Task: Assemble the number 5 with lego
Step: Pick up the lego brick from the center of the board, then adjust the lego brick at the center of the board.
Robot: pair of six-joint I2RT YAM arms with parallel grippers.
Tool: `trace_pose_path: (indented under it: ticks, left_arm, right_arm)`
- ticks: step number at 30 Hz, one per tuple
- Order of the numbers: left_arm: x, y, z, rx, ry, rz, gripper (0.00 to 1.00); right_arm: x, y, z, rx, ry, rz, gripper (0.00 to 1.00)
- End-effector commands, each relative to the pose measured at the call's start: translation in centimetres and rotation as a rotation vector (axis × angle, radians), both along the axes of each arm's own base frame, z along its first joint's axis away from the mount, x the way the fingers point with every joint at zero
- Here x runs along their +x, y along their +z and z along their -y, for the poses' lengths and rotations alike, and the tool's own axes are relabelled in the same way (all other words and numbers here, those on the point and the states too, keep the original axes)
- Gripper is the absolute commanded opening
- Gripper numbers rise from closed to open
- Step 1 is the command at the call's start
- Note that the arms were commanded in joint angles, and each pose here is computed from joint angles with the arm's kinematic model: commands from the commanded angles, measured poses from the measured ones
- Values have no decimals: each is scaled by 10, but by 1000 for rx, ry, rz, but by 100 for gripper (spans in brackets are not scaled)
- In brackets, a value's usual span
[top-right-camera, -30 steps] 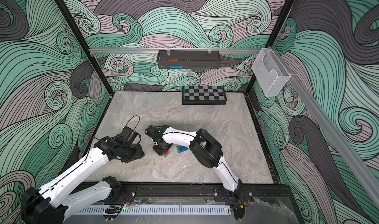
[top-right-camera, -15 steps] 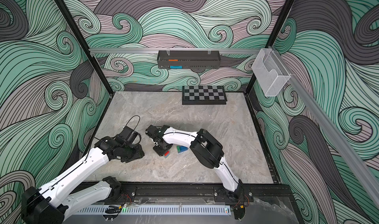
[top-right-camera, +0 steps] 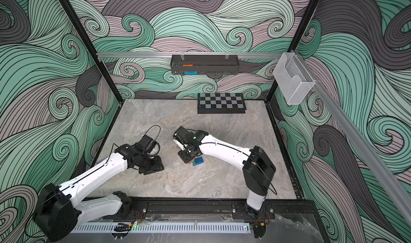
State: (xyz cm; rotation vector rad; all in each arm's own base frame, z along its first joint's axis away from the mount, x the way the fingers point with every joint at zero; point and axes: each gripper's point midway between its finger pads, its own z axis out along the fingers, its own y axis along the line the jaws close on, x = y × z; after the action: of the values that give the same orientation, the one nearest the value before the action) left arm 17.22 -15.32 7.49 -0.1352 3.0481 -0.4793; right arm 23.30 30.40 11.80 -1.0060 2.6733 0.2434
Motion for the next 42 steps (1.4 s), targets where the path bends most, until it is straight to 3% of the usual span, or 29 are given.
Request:
trace_pose_path:
  ticks: [1,7,16,32,42]
  left_arm:
    - [9,4,46,-74,-156,23,48]
    - [16,-14,95,-28,-321,7,52]
    - [26,-36,143,-21,-422,-5,63]
    - [70,-68,123,224,-345,80,59]
    - [96,-56,102,264,-321,123,57]
  right_arm:
    - [0,0,33,-25,-74,5,24]
    - [-7,-3,82,-15,-184,3,24]
    - [-12,-2,114,24,-268,7,25]
    - [-18,-4,118,39,-256,-8,24]
    - [-18,-6,94,105,-164,-32,24]
